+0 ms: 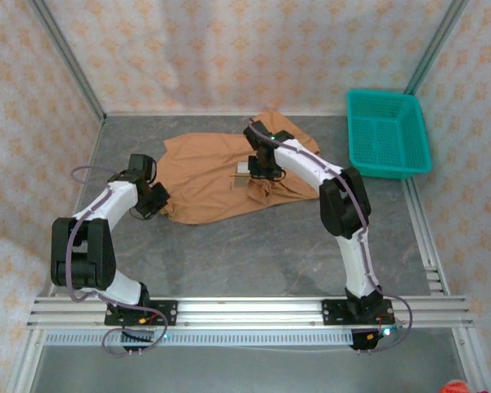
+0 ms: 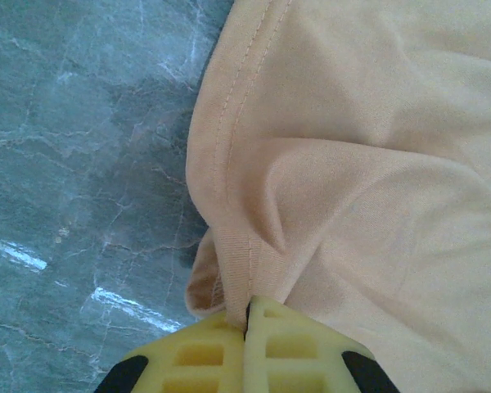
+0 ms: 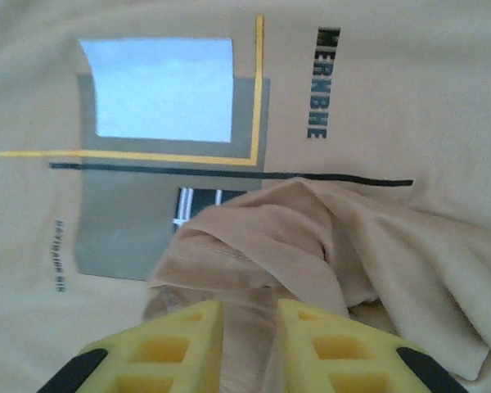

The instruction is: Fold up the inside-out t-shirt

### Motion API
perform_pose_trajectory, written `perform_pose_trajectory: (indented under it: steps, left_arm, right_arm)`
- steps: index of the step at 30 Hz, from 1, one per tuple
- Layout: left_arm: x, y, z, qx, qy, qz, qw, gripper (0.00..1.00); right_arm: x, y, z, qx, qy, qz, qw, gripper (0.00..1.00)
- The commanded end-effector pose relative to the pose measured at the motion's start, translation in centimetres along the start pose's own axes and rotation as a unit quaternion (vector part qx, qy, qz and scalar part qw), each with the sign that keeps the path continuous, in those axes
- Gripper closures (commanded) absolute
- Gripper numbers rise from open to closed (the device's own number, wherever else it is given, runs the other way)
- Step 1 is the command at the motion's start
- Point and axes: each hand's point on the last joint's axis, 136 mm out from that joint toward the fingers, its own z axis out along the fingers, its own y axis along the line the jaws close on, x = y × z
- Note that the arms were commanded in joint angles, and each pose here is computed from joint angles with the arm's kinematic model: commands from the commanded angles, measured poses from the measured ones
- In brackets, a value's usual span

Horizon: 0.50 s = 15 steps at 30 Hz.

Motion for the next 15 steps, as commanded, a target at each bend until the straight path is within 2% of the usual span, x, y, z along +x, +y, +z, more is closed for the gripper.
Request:
perform_pose_trajectory:
  steps: [1, 15]
  left_arm:
    - [0.4, 0.4, 0.1, -0.012, 0.0, 0.009, 1.0, 1.0]
    - [0.5, 0.6, 0.1, -0.015, 0.0, 0.011, 1.0, 1.0]
  right_arm:
    - [0.8, -1.6, 0.1, 0.048, 0.016, -0.029, 0.998, 0.76]
    - [1.3, -1.2, 2.1, 0.049, 0.039, -0.038, 0.997, 0.72]
